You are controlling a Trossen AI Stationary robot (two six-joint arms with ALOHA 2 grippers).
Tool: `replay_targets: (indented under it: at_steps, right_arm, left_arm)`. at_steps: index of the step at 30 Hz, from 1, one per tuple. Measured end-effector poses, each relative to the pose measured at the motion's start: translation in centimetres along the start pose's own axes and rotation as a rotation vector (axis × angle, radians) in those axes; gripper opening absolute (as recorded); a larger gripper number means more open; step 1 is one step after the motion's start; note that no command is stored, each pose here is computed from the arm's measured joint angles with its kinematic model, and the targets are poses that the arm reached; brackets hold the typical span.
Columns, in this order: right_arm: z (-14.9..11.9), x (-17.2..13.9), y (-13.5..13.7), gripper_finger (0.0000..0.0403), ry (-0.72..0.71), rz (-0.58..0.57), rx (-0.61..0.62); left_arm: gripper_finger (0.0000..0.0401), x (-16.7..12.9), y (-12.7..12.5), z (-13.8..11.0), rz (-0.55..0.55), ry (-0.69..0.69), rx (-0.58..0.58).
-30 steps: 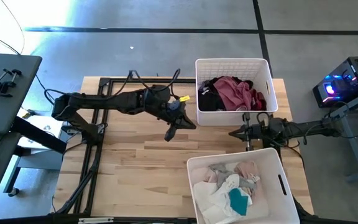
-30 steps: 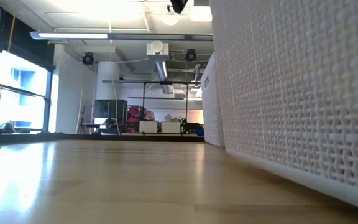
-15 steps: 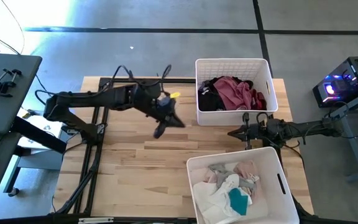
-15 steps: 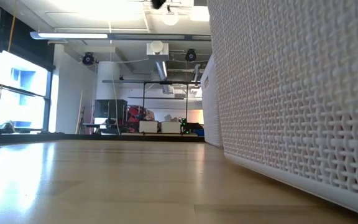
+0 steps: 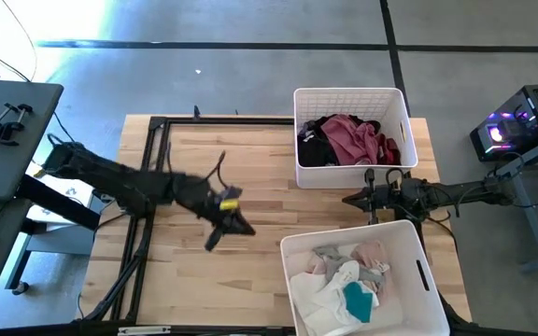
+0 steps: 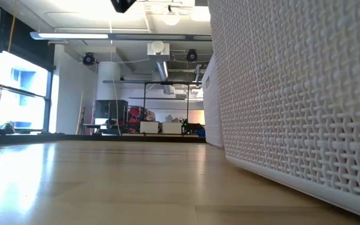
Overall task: Sort clothes
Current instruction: Return to home position
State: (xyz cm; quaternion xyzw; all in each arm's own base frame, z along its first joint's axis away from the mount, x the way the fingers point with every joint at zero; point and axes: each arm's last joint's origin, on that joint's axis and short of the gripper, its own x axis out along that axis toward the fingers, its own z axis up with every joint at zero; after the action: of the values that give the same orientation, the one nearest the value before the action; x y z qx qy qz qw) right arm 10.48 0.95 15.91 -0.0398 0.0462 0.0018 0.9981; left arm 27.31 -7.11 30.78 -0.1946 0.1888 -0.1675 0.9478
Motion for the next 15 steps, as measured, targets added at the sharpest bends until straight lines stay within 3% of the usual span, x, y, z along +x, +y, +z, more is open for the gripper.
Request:
replay_targets:
  at_steps: [5,9,15]
  right_arm:
    - [0.0,0.0,0.0,0.0000,-0.001,0.000,0.005]
    - [0.0,0.0,0.0,0.0000,-0.001,0.000,0.007]
    - [0.0,0.0,0.0,0.0000,0.000,-0.004,0.011]
  left_arm:
    - [0.0000,2.9,-0.1,-4.1,0.033,-0.069,0.027]
    - [0.0000,5.5,1.2,-4.9,0.034,-0.120,0.067]
    - [0.0000,9.0,3.6,-4.9,-0.087,-0.219,0.091]
